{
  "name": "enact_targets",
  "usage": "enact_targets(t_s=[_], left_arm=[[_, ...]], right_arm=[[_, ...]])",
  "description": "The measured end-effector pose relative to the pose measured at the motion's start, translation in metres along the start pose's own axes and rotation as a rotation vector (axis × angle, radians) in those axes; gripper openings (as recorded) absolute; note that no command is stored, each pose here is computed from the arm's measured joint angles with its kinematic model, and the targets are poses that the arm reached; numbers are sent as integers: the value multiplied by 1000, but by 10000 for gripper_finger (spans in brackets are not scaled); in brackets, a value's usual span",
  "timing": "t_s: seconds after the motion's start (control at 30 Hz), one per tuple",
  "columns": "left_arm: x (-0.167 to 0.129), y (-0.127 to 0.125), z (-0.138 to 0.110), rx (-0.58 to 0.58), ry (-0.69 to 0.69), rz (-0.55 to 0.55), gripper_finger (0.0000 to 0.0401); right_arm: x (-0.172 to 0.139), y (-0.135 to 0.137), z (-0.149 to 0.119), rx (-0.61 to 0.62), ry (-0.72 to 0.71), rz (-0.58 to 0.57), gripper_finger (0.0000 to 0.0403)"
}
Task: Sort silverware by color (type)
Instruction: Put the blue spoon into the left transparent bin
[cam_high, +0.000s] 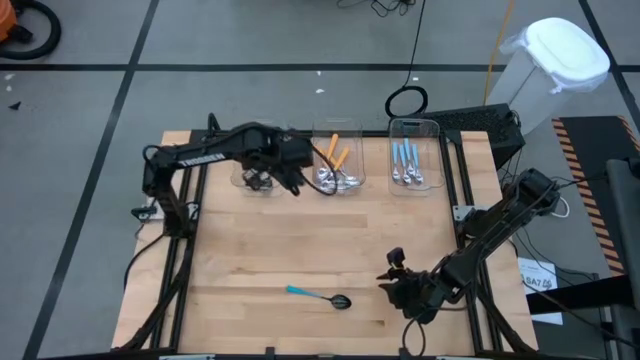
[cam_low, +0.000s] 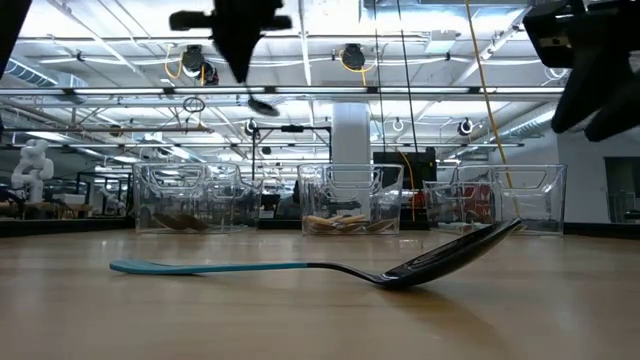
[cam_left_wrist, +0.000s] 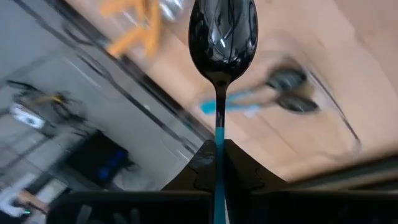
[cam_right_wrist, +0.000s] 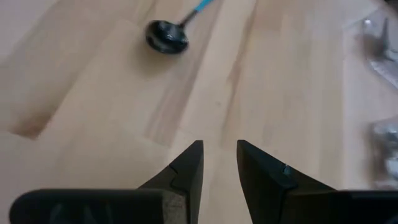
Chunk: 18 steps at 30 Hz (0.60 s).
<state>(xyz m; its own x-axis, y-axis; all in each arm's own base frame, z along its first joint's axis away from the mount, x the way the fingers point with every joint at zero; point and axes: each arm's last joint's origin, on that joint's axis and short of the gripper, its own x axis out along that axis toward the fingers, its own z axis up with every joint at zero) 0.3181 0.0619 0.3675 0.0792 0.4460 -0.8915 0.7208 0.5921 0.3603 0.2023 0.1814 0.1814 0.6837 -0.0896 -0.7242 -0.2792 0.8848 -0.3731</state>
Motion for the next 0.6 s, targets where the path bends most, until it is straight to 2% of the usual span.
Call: enact_targets(t_s=[0.17, 0.3, 0.6], left_arm=[[15, -13, -27, -5, 56, -66, 8], [16, -20, -51, -8, 117, -60, 8], [56, -16, -83, -11, 215, -193, 8]], right_arm=[[-10, -19, 2, -31, -8, -69, 91], [-15, -34, 5, -72, -30, -88, 91], [-16, -64, 9, -117, -31, -143, 91]])
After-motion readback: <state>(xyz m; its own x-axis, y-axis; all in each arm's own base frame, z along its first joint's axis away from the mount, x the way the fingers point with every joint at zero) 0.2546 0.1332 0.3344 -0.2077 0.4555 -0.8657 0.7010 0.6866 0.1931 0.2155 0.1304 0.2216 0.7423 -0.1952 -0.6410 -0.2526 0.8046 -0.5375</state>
